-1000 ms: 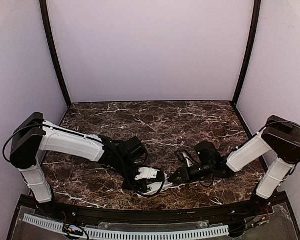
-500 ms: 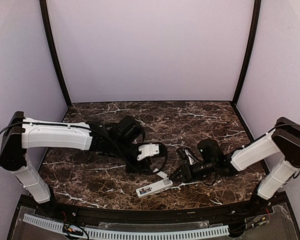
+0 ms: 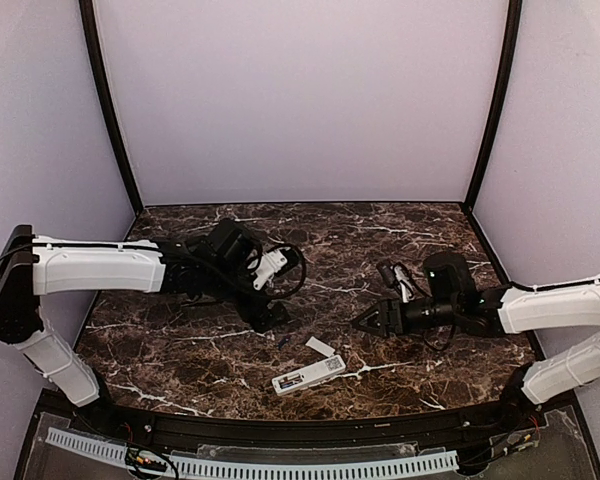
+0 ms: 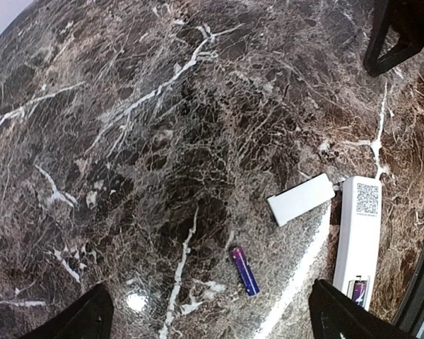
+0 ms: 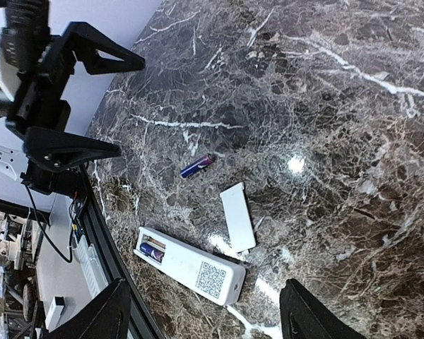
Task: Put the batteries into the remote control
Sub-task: Load the battery into the battery compartment, then pick up the battery from the center of the board, then pass from the left arm to the right
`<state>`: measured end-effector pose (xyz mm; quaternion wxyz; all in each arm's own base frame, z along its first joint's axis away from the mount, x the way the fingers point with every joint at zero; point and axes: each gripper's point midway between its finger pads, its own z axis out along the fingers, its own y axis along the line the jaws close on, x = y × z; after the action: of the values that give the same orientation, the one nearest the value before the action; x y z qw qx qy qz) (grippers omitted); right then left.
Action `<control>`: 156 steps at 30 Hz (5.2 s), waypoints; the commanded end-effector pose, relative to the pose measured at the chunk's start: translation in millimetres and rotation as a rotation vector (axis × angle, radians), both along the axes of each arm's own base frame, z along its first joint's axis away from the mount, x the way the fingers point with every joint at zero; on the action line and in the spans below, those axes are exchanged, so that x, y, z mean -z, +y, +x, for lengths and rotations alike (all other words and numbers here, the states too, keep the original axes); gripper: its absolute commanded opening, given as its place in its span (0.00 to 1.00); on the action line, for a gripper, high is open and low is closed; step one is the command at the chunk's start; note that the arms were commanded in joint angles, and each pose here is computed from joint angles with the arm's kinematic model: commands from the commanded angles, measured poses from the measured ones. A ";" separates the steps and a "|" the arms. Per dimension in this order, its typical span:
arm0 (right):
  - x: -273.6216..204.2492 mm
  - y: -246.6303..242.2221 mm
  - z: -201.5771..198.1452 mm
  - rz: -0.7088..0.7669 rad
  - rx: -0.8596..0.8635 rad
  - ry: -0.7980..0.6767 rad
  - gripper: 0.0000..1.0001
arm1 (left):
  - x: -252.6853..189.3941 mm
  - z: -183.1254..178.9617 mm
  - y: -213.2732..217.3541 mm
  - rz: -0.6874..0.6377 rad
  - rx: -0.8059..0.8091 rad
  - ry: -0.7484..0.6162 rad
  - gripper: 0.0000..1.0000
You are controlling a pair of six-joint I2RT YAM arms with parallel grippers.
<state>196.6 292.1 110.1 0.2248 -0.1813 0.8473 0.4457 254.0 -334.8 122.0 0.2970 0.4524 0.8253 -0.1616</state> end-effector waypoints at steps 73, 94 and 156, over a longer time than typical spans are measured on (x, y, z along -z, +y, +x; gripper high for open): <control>-5.9 -28.2 4.0 -0.002 0.057 -0.082 0.66 | 96.6 -25.5 30.0 0.414 -0.382 0.381 0.27; -11.6 -26.1 2.9 0.020 0.047 -0.093 0.65 | 70.0 -11.9 -5.4 0.268 -0.368 0.322 0.00; -151.8 40.6 -22.3 0.455 -0.284 -0.336 0.25 | -154.7 -65.7 -123.5 -0.860 0.124 0.379 0.00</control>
<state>173.8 331.1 254.8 0.3229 -0.3135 0.6483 0.6141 199.6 -459.7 280.5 0.3068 0.2807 0.6970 -0.5842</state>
